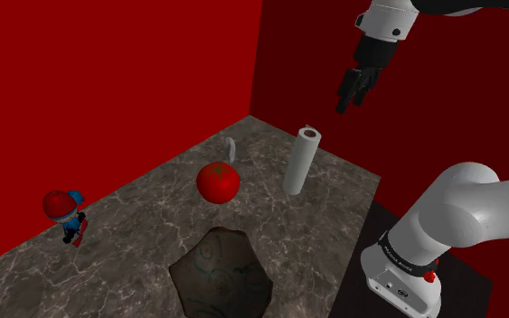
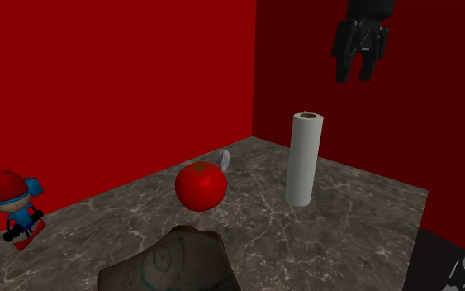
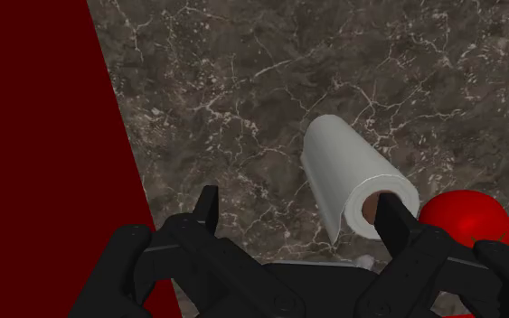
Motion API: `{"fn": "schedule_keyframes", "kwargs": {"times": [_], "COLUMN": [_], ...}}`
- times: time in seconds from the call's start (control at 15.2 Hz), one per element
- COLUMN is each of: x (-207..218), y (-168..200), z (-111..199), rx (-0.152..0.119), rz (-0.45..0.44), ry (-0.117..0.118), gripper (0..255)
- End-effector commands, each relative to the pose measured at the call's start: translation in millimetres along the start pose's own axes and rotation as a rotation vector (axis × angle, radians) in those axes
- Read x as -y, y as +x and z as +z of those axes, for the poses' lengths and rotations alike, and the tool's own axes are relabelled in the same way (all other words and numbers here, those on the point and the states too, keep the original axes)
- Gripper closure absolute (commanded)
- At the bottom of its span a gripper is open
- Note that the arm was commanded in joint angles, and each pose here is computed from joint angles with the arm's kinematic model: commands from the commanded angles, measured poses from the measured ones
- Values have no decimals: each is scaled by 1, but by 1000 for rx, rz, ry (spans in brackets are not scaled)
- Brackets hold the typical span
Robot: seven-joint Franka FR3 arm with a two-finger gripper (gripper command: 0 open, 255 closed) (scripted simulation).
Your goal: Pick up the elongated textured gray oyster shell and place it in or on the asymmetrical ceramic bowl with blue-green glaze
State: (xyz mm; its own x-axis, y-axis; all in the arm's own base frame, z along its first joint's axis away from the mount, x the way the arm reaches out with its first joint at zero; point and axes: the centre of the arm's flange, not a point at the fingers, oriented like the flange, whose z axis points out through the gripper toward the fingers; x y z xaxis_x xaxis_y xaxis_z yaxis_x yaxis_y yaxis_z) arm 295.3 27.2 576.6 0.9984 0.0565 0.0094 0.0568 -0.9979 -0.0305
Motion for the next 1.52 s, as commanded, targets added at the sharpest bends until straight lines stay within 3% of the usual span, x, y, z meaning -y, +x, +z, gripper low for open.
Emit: {"fn": "schedule_keyframes", "kwargs": {"times": [0.0,1.45], "x": [0,79], "y": [0,203], "z": [0,176], "rx": [0,-16], "rz": [0,386], "ry": [0,132], "gripper": [0,0]}}
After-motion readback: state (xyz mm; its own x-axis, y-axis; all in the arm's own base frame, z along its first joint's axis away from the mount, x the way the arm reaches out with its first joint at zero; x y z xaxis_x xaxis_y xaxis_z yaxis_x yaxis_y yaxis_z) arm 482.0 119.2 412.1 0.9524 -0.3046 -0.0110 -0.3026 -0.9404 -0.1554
